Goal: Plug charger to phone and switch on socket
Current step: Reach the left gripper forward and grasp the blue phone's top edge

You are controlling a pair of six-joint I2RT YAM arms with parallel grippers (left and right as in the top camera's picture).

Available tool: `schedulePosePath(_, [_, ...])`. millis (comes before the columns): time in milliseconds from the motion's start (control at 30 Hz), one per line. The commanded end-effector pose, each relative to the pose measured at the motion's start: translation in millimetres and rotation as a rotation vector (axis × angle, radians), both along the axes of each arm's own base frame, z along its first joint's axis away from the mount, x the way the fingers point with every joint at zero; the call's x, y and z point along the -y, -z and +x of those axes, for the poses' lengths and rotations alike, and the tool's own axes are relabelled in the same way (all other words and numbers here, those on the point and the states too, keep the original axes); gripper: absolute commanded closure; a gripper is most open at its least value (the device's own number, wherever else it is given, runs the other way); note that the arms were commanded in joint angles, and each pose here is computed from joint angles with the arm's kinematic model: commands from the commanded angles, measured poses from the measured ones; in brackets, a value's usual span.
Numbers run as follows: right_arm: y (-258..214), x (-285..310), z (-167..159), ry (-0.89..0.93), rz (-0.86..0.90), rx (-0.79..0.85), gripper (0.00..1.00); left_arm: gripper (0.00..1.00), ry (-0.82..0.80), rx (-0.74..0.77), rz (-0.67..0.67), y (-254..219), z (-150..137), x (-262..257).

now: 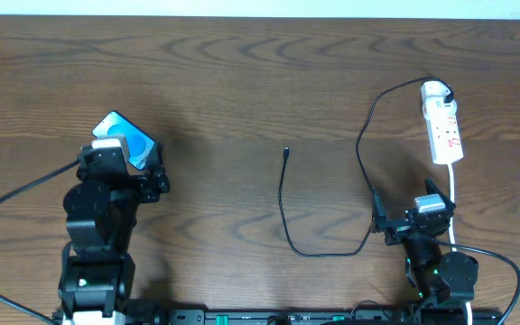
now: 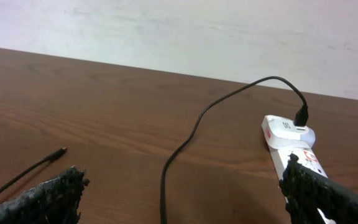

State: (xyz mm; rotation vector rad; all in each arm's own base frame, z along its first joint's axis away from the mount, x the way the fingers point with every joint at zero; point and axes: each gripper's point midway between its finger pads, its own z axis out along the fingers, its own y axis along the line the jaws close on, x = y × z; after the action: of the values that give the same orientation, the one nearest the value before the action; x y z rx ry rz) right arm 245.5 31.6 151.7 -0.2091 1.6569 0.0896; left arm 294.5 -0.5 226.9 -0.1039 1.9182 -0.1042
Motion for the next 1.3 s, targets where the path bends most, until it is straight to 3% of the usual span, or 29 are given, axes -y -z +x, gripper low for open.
schedulePosePath(0, [0, -1, 0, -0.001, 0.008, -0.002, 0.01, 0.12, 0.037, 0.004, -0.015, -20, 6, 6])
schedulePosePath(433, [1, -1, 0, -0.001, 0.008, -0.002, 0.01, 0.13, 0.042, -0.21, -0.028, -33, 34, 7])
schedulePosePath(567, [0, -1, 0, -0.001, 0.008, -0.002, 0.01, 0.12, 0.118, -0.297, -0.017, -32, 45, 17])
schedulePosePath(1033, [0, -1, 0, -0.001, 0.008, -0.002, 0.01, 0.12, 0.111, -0.58, -0.055, -21, 97, 9])
schedulePosePath(1267, [0, -1, 0, -0.001, 0.008, -0.002, 0.01, 0.12, 0.106, -0.694, -0.07, -3, 81, 9])
